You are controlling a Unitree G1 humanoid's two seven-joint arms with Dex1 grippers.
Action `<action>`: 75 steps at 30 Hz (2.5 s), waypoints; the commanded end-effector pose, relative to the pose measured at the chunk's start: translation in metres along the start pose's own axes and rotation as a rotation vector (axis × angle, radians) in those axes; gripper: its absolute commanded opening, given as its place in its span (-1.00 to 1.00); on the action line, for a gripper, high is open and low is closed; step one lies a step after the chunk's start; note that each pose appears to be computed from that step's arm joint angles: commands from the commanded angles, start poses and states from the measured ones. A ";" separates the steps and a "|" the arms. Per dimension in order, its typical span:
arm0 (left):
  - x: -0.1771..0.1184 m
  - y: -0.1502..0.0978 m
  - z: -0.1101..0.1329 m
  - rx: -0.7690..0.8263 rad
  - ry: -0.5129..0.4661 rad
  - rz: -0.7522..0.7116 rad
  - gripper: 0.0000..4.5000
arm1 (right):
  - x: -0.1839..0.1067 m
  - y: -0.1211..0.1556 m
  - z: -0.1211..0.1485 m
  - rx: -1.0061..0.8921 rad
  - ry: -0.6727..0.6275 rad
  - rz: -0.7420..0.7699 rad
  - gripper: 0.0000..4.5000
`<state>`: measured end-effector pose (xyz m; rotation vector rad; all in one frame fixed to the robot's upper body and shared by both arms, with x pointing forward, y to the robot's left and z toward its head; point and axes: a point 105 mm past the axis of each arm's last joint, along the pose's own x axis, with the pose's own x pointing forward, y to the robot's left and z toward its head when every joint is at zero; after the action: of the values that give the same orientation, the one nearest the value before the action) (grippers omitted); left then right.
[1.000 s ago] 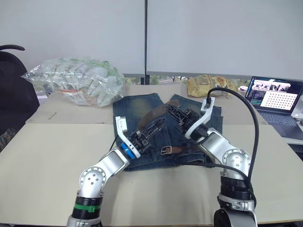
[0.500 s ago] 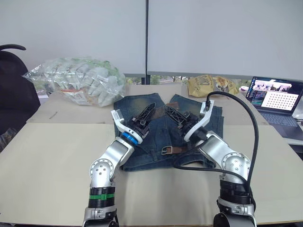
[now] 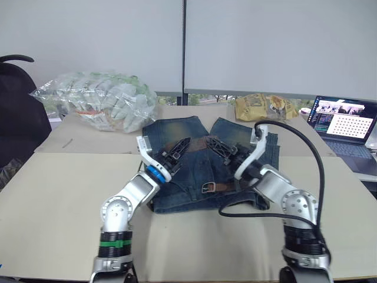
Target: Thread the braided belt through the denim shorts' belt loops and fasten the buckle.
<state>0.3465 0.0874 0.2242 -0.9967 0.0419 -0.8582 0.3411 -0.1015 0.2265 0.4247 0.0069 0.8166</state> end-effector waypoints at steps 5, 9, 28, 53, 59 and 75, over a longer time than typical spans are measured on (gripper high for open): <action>-0.036 0.011 0.025 0.205 0.187 0.012 -1.00 | -0.027 0.002 -0.004 -0.388 0.183 0.158 0.93; -0.053 0.029 0.068 0.347 0.192 0.108 -1.00 | -0.034 0.004 -0.022 -0.455 0.279 0.216 0.97; -0.065 0.052 0.002 0.137 0.400 0.220 -1.00 | -0.044 0.009 -0.053 -0.602 0.377 0.259 0.97; -0.049 0.074 -0.028 0.154 0.310 0.510 -1.00 | -0.047 0.007 -0.064 -0.580 0.398 0.220 0.97; -0.050 0.069 -0.038 0.147 0.377 0.516 -1.00 | -0.048 0.007 -0.065 -0.576 0.395 0.211 0.97; -0.032 0.072 -0.064 0.090 0.315 0.553 -1.00 | -0.047 0.012 -0.073 -0.537 0.397 0.205 0.97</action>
<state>0.3446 0.0898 0.1112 -0.7139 0.5638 -0.4524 0.2927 -0.1051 0.1466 -0.2528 0.1500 1.0399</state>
